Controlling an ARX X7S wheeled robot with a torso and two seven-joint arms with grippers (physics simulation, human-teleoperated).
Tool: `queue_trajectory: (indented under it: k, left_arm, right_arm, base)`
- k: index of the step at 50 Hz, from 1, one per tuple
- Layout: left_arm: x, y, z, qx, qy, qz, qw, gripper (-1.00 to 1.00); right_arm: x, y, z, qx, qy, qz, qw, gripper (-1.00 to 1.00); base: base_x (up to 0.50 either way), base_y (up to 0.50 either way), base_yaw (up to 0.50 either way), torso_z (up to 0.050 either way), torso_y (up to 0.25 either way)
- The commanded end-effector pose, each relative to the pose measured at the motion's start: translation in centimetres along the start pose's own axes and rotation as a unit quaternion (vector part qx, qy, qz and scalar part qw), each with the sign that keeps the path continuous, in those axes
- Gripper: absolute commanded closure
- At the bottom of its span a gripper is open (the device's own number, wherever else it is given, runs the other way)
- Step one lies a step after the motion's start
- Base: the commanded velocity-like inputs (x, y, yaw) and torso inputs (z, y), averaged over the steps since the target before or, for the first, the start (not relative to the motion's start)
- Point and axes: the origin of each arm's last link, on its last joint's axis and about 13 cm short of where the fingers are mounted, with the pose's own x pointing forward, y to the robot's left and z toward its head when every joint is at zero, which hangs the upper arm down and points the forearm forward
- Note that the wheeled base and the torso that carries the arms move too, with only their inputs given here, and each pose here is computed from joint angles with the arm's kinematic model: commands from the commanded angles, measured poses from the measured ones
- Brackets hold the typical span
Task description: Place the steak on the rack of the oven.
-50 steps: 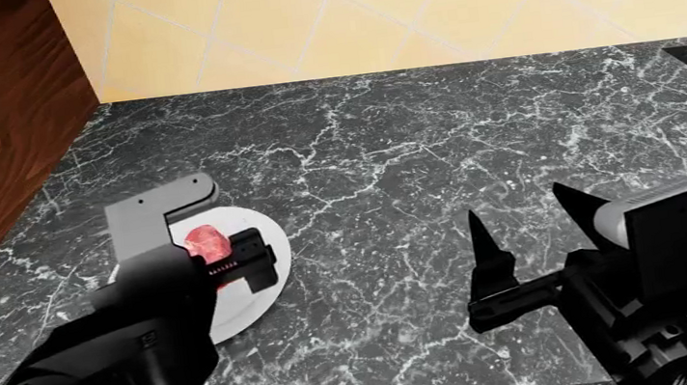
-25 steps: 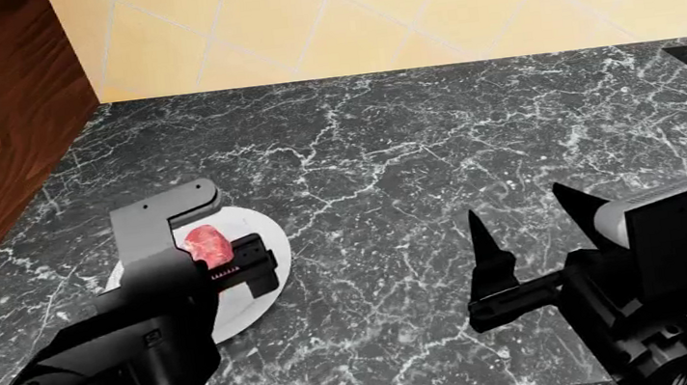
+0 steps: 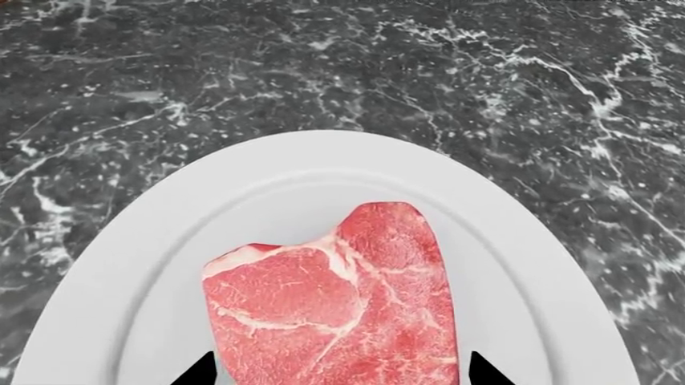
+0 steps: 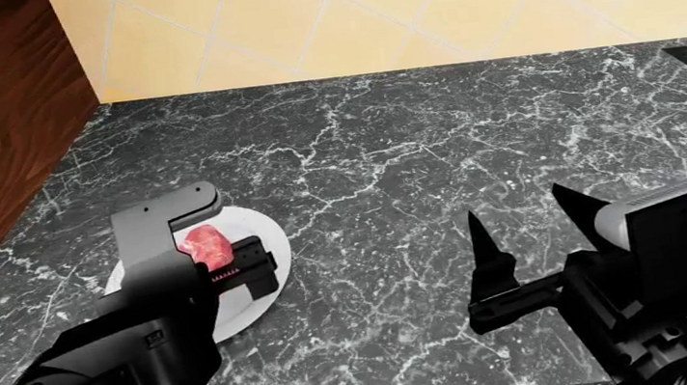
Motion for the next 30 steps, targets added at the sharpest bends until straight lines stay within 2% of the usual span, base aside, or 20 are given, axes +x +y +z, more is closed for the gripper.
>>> queue_trajectory:
  k: [1,4,5,13,30]
  left_arm:
    - [0.3,0.1,-0.4,0.001,0.010,0.003,1.000,-1.00]
    - [0.2,0.1,-0.5,0.005,0.011,0.001,1.000,-1.00]
    - [0.1,0.1,-0.4,0.003,0.006,-0.003,1.000,1.00]
    - [0.0,0.0,-0.3,-0.007,0.012,-0.009,1.000,1.00]
    - [-1.5,0.6,0.7,-0.011,-0.033,-0.002,0.999,1.00]
  right_arm:
    - [0.1,0.0,0.0,0.000,0.000,0.001,1.000,-1.00]
    - [0.1,0.0,0.0,-0.001,0.000,0.001,1.000,-1.00]
    - [0.1,0.0,0.0,-0.001,0.000,0.001,1.000,-1.00]
    - [0.1,0.0,0.0,-0.002,0.001,0.000,1.000,-1.00]
    - [0.1,0.2,0.1,-0.003,-0.003,0.003,1.000,-1.00]
  base:
    - [0.00,0.00,0.00,0.000,0.000]
    - [0.00,0.00,0.00,0.000,0.000]
    - [0.00,0.00,0.00,0.000,0.000]
    - [0.00,0.00,0.00,0.000,0.000]
    - [0.00,0.00,0.00,0.000,0.000]
